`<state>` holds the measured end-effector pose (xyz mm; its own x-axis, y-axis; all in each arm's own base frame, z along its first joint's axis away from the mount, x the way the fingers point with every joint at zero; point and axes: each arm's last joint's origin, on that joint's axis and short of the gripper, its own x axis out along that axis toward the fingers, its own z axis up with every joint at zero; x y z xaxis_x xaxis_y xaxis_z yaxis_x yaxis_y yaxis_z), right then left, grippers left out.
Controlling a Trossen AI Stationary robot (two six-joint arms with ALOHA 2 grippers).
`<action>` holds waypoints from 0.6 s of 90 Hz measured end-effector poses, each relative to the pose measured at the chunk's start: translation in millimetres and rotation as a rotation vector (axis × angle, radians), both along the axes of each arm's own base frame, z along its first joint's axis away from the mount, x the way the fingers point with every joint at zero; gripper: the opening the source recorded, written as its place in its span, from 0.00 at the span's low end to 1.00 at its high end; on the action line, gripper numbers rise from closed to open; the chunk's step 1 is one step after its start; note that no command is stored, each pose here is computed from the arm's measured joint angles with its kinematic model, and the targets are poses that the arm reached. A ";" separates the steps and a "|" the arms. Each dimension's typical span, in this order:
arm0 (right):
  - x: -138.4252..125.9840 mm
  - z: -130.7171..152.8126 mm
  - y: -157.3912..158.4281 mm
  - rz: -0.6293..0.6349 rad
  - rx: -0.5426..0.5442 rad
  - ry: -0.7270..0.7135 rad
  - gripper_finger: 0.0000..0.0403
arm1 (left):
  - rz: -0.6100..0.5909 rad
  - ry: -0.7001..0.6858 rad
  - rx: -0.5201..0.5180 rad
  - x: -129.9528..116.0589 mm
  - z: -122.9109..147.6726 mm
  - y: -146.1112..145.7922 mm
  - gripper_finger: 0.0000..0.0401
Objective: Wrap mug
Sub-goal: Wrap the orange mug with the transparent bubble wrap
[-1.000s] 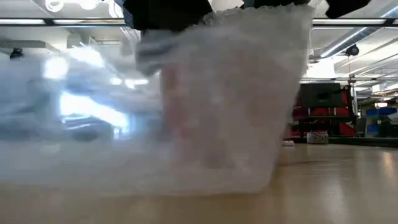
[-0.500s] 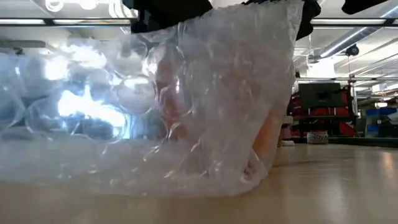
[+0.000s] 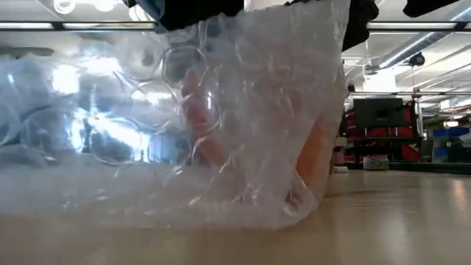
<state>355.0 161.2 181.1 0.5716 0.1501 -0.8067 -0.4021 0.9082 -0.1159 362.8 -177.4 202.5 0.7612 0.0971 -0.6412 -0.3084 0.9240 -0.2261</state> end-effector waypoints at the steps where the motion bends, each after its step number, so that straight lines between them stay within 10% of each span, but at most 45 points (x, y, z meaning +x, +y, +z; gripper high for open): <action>1: -0.1 0.3 0.0 0.000 0.000 0.000 0.00 | 0.000 0.000 0.000 0.0 -0.2 -0.1 0.05; 54: -5.8 41.1 0.2 0.028 0.078 -0.033 0.00 | -0.006 -0.002 -0.003 5.2 -9.9 -2.2 0.05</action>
